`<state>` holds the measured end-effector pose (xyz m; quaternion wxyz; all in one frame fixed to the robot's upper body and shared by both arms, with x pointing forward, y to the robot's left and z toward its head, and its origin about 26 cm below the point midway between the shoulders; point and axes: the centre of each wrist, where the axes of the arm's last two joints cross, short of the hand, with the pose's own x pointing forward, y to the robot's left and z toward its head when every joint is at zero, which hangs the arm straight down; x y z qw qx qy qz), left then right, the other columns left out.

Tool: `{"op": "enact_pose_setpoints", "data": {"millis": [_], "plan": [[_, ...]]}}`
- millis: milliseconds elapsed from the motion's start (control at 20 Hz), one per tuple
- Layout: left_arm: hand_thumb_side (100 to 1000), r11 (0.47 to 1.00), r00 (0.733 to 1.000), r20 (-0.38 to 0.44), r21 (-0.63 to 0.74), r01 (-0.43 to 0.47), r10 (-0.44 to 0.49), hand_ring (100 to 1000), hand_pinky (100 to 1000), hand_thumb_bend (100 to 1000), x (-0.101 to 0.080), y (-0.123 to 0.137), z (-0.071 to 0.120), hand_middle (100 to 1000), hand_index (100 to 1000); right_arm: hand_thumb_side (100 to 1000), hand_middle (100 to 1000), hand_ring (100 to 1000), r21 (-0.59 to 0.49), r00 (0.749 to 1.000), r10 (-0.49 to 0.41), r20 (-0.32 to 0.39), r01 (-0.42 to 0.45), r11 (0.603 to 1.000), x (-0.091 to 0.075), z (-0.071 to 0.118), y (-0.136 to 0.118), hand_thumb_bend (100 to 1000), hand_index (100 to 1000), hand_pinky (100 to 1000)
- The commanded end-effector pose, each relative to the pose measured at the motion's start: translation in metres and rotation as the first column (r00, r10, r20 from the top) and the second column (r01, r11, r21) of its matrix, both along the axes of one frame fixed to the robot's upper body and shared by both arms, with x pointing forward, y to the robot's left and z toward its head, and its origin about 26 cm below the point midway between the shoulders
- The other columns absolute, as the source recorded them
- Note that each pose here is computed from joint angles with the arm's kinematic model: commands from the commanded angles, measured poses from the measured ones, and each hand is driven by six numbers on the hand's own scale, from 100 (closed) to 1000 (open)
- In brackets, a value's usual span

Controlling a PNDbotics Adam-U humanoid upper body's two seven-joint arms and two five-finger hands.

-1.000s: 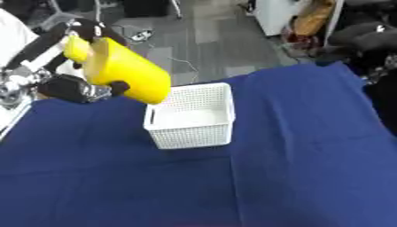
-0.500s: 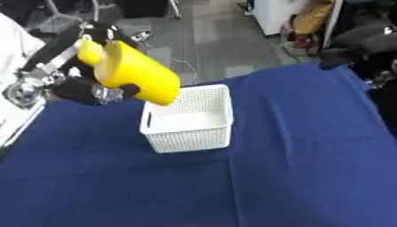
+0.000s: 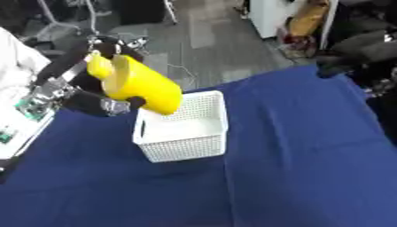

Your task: Pick up objects on the table and place them in the box.

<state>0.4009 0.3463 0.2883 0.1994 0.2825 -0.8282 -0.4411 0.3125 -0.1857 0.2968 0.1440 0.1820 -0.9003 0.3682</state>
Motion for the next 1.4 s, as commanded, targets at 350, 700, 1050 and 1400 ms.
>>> {"op": "enact_pose_setpoints", "data": {"millis": [350,700,1050,1400], "plan": [[391,1.0,0.998,0.048,0.01,-0.026,0.025,111,100,408,0.001,0.006,0.012,225,425,1000,777,728,0.011,0.998,0.022,0.051,-0.023,1.0,-0.005,0.013,0.007,197,796,872],[395,0.998,0.997,0.06,0.005,-0.055,0.055,134,100,412,0.003,0.009,0.01,237,432,1000,777,728,-0.001,0.997,0.047,0.053,-0.047,0.999,-0.006,0.013,0.012,196,796,873],[949,0.988,0.989,0.013,0.048,-0.146,0.146,895,680,435,0.007,0.012,0.005,925,1000,1000,777,728,0.002,0.997,0.052,0.053,-0.052,0.999,-0.006,0.014,0.013,196,796,873],[1000,0.985,0.982,-0.089,0.054,-0.164,0.168,1000,1000,470,0.009,0.01,0.002,1000,1000,1000,777,728,0.003,0.997,0.051,0.053,-0.051,0.999,-0.006,0.014,0.013,196,796,872]]}}
